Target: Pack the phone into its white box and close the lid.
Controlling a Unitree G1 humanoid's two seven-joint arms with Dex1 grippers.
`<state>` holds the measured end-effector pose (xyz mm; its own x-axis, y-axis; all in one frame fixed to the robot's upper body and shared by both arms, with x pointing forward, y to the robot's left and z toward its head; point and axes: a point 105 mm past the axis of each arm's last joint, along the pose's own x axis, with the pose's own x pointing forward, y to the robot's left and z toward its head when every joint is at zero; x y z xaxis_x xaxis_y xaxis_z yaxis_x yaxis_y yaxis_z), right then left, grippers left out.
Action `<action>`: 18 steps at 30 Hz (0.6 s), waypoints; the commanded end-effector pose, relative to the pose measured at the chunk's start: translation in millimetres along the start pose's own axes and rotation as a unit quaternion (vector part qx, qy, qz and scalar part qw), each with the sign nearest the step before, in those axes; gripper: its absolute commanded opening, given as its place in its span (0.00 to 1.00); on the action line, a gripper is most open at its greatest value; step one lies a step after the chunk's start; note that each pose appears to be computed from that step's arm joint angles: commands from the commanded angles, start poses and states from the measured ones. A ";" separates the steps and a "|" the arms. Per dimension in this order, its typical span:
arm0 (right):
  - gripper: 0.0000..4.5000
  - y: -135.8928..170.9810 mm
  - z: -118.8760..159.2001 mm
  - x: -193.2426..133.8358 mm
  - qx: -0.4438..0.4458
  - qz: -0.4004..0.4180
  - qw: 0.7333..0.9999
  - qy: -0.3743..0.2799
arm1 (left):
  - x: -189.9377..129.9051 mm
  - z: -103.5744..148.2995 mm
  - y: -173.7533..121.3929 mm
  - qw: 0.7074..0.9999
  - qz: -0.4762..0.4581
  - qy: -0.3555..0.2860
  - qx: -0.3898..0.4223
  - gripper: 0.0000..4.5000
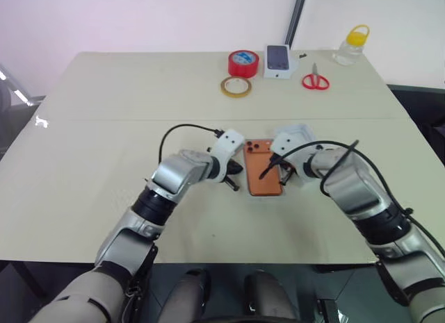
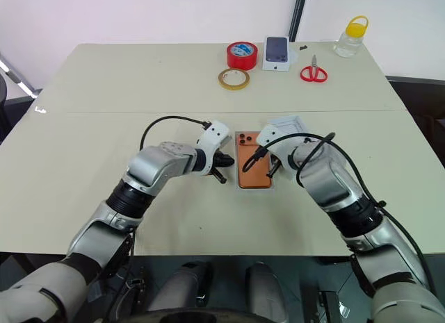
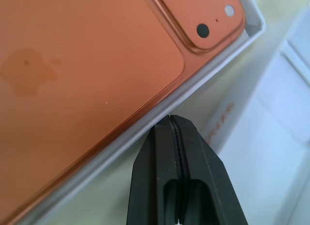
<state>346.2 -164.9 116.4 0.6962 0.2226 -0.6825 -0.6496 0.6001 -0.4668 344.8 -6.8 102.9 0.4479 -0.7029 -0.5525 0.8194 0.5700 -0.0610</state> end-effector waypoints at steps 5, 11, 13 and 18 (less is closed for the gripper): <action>0.00 16.3 17.2 -12.1 -0.016 0.033 0.999 -0.040 | 8.7 16.5 -43.6 0.996 -0.086 -0.019 0.031 0.01; 0.00 9.8 12.2 -13.2 -0.014 0.026 0.999 -0.032 | 3.0 11.9 -40.1 0.996 -0.081 -0.012 0.038 0.01; 0.00 7.8 10.5 -13.1 -0.016 0.025 0.999 -0.029 | 1.5 11.1 -38.2 0.996 -0.075 -0.011 0.037 0.01; 0.00 2.2 7.5 -15.8 -0.020 0.020 0.999 -0.025 | -1.9 10.1 -24.6 0.998 -0.052 -0.014 0.027 0.01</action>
<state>337.5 -177.4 117.9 0.6816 0.2041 -0.7027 -0.6546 0.5992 -0.4609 331.7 -15.3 102.3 0.3881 -0.7281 -0.5650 0.8569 0.5108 -0.0697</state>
